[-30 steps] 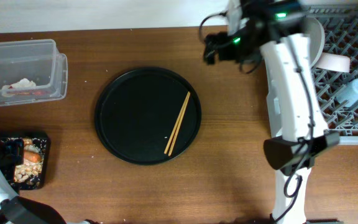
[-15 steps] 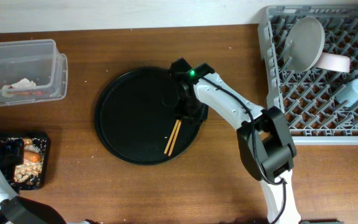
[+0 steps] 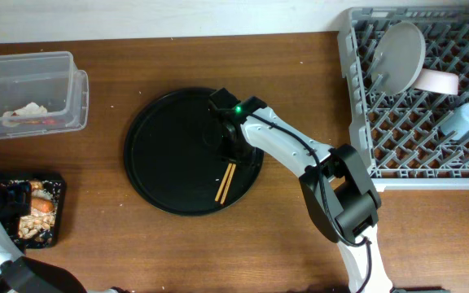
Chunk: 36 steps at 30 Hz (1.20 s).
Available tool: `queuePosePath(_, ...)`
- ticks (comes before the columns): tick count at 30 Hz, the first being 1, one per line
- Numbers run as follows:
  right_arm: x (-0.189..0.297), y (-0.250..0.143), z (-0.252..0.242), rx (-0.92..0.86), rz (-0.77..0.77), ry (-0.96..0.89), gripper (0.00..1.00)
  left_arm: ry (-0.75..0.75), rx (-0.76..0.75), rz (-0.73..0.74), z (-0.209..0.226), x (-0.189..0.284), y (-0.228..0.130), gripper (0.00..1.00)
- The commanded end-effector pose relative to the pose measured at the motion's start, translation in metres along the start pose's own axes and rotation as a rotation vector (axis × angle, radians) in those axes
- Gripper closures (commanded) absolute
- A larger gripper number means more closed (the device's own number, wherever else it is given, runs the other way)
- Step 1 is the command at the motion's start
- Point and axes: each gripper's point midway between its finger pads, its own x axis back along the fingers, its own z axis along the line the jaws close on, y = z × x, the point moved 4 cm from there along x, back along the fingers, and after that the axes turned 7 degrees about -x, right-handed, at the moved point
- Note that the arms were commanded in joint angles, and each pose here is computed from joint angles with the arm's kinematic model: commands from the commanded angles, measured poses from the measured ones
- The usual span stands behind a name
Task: Sort waste into correct bins and load items into the dishwasher rack
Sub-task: 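Lower the right gripper onto a chopstick on the tray and grasp it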
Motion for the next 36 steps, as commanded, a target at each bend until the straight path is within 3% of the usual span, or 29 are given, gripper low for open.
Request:
queuePosePath(1, 0.002, 0.004, -0.008, -0.021, -0.045, -0.045, 0.63, -0.008, 0.021, -0.013, 0.003, 0.003, 0.001, 0.01)
queuePosePath(8, 0.002, 0.005, -0.008, -0.040, -0.056, -0.047, 0.58, -0.008, 0.022, -0.013, 0.003, 0.003, 0.001, 0.01)
queuePosePath(24, -0.028, 0.004, -0.008, -0.060, -0.020, -0.074, 0.59, -0.008, 0.021, -0.013, 0.003, 0.003, 0.001, 0.01)
queuePosePath(27, -0.029, 0.007, -0.004, -0.059, -0.031, -0.056, 0.66, -0.008, 0.022, -0.013, 0.003, 0.003, 0.001, 0.01)
queuePosePath(29, -0.029, 0.008, -0.002, -0.059, -0.034, -0.046, 0.79, -0.008, 0.022, -0.013, 0.003, 0.003, 0.001, 0.01)
queuePosePath(33, -0.029, 0.006, 0.000, -0.064, -0.016, -0.028, 0.96, -0.008, 0.022, -0.013, 0.003, 0.003, 0.001, 0.01)
queuePosePath(36, -0.025, 0.008, 0.000, -0.085, 0.034, 0.006, 0.96, -0.008, 0.022, -0.013, 0.003, 0.003, 0.001, 0.01)
